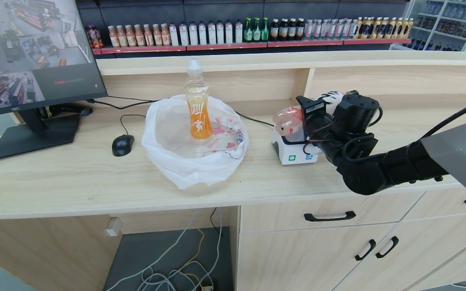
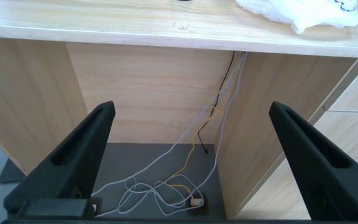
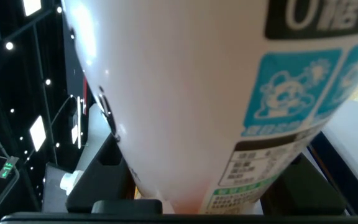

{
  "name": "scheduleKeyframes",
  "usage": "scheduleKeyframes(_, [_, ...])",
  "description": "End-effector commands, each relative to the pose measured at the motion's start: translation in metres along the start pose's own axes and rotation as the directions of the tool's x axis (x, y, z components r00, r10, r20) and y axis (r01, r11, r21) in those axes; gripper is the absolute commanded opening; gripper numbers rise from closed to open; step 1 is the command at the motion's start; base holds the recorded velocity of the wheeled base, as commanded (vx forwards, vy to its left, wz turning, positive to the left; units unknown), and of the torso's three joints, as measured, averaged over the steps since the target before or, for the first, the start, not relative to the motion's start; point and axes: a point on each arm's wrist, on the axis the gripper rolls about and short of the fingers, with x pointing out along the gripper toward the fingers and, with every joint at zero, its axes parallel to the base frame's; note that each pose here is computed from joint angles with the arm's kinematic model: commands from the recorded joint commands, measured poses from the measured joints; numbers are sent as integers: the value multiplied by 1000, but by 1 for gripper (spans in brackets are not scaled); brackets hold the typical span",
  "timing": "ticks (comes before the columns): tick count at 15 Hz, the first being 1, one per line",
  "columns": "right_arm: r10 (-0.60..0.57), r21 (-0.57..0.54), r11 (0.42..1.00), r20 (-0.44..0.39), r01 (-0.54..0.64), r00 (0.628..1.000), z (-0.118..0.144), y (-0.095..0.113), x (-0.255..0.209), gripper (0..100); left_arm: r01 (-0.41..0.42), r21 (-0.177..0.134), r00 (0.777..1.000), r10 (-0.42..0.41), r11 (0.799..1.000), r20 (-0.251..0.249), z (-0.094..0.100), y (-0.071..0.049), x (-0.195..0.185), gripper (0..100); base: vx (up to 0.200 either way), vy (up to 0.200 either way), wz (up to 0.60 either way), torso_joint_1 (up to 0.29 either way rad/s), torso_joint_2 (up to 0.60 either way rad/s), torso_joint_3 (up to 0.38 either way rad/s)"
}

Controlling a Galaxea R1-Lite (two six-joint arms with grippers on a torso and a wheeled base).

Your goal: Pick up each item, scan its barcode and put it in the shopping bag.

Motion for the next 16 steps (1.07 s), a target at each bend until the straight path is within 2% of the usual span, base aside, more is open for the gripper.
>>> scheduleKeyframes(1, [-3,-1,1000,-2,3,1000,-1,-1,0,0,-1,-1,1000,1,1000,0,0,0,0,100,0,0,0,0,0,0])
scheduleKeyframes(3, [-1,0,1000,1,1,1000,0,0,0,0,1,-1,1000,-1,1000,0,0,0,0,100,0,0,0,0,0,0])
scheduleKeyframes(8, [51,6,999,-13,-51,999,0,24,-7,0,-1,-1,1000,1,1000,0,0,0,0,100,0,0,0,0,0,0])
scheduleKeyframes(12, [49,5,999,-7,-49,999,1,27,-10,0,-1,-1,1000,1,1000,0,0,0,0,100,0,0,0,0,0,0])
scheduleKeyframes(16, [82,-2,997,2,-82,997,8,44,-18,0,-1,-1,1000,1,1000,0,0,0,0,100,0,0,0,0,0,0])
